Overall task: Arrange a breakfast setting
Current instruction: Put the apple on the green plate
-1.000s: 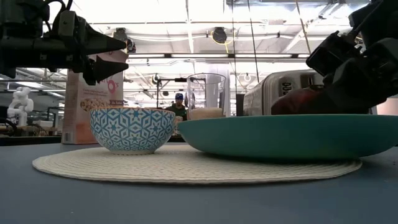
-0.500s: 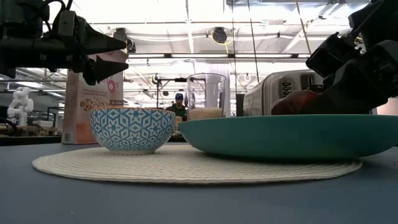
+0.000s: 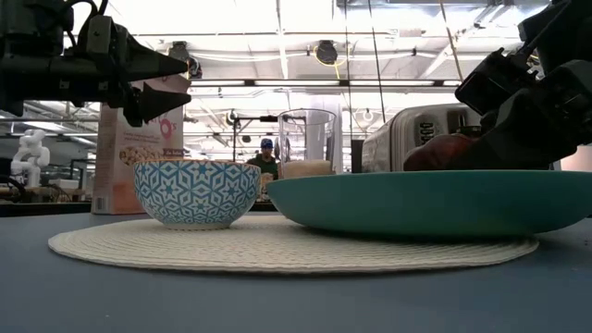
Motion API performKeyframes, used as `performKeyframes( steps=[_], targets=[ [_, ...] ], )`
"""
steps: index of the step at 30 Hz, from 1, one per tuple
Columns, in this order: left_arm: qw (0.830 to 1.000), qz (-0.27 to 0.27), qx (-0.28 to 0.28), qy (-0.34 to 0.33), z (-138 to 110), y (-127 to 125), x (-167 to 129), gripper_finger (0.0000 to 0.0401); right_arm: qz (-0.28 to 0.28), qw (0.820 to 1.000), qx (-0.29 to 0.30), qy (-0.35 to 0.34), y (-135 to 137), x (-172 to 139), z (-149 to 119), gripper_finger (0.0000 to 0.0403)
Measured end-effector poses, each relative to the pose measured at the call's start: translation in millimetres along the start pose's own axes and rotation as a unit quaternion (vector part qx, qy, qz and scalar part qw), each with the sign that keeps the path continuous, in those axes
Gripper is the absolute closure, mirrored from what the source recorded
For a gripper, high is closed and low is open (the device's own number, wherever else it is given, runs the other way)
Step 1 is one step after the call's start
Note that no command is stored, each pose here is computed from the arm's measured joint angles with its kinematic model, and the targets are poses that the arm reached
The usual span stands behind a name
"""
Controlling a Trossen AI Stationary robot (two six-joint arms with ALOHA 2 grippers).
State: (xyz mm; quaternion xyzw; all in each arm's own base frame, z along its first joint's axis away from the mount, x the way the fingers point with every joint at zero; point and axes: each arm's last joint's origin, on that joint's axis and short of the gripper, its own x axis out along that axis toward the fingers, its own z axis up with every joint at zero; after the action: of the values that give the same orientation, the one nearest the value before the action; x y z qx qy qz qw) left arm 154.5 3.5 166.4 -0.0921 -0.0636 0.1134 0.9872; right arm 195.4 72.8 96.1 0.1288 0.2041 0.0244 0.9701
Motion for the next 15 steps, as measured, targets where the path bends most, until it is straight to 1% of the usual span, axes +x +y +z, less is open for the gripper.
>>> performKeyframes(
  steps=[9,12,15],
  targets=[
    [1.0,0.0,-0.001,0.0,0.0,-0.1,0.0,0.0011,0.0,1.0,-0.009,0.0,0.0,0.0,0.0,0.0098],
    [1.0,0.0,-0.002,0.0,0.0,0.0,0.0,0.0011,-0.001,1.0,-0.013,0.003,-0.3,-0.1,-0.6,0.0086],
    [1.0,0.0,-0.002,0.0,0.0,0.0,0.0,0.0011,-0.007,1.0,-0.015,0.013,-1.2,-0.1,-2.6,0.0065]
  ],
)
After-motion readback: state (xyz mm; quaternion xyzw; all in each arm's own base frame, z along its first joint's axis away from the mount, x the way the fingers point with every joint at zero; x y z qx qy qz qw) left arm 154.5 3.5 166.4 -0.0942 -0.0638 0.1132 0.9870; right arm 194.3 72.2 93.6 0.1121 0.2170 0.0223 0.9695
